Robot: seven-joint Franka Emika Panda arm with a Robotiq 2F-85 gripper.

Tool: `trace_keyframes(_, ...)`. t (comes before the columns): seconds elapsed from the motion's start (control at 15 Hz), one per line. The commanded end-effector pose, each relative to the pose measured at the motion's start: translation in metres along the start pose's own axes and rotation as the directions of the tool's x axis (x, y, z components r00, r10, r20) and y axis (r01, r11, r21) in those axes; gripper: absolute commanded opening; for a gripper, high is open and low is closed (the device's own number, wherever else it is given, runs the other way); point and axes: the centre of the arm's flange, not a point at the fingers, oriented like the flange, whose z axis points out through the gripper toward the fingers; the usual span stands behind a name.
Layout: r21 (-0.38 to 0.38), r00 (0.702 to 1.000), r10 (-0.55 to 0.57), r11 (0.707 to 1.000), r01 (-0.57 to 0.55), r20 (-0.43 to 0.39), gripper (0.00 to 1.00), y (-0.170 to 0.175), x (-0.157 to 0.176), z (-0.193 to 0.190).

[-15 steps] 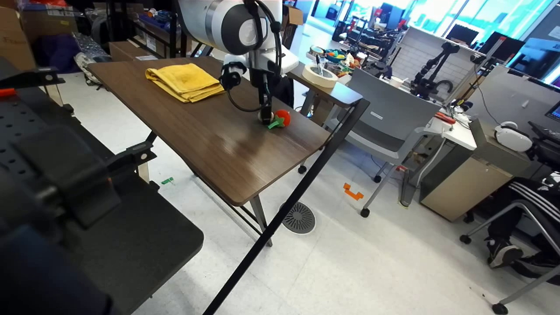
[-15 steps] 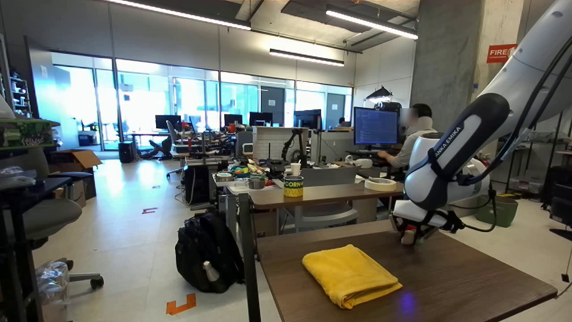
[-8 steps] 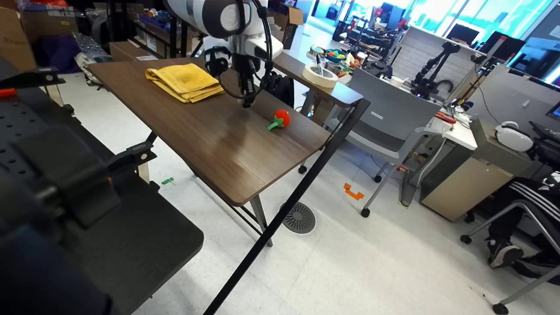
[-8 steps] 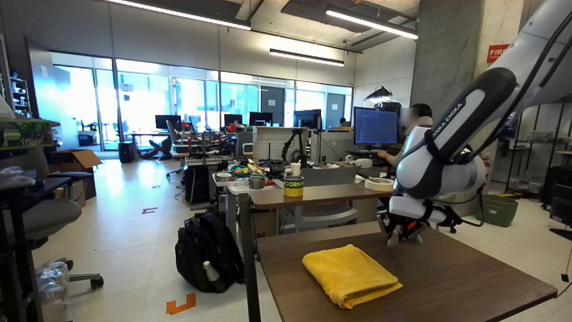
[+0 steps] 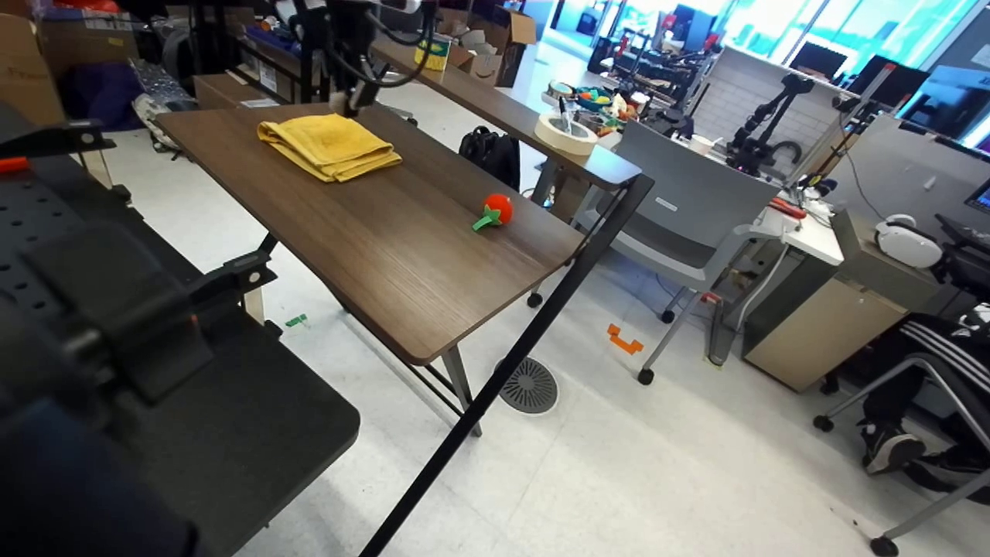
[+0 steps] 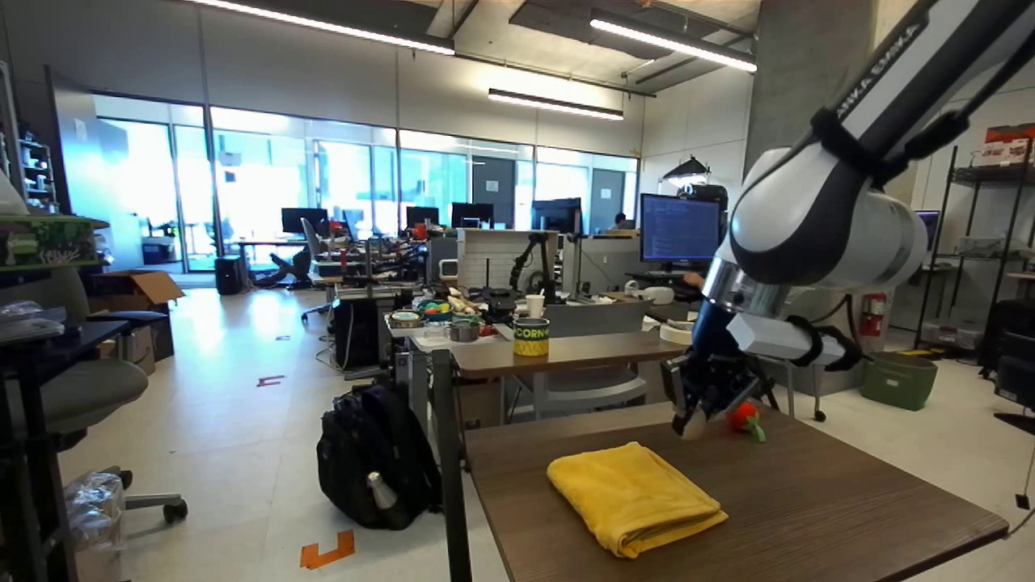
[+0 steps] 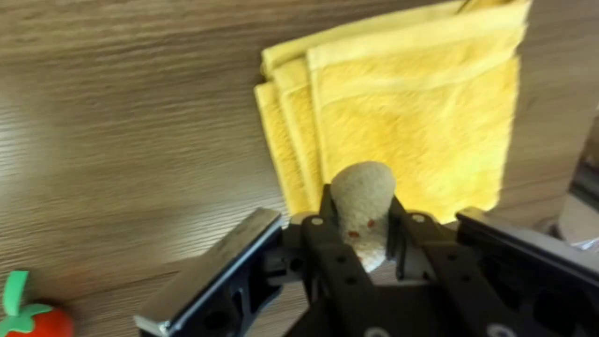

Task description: Use the towel to wipe the table

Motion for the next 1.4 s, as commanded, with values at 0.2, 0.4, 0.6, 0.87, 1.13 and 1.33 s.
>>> trace_keyframes(0.2, 0.074, 0.941, -0.338, 0.938, 0.338, -0.015, 0.06, -0.145, -0.112, 0.013)
trace_keyframes(0.4, 0.048, 0.891, -0.446, 0.892, 0.45, -0.083, 0.06, -0.186, -0.153, 0.033)
trace_keyframes(0.6, -0.005, 0.866, -0.492, 0.87, 0.494, -0.094, 0.06, -0.197, -0.169, 0.054)
trace_keyframes(0.87, -0.104, 0.863, -0.501, 0.864, 0.493, -0.068, 0.06, -0.183, -0.166, 0.079)
trace_keyframes(1.13, -0.157, 0.874, -0.484, 0.866, 0.474, -0.035, 0.06, -0.162, -0.156, 0.103)
trace_keyframes(1.33, -0.162, 0.88, -0.474, 0.87, 0.465, -0.02, 0.48, -0.157, -0.152, 0.108)
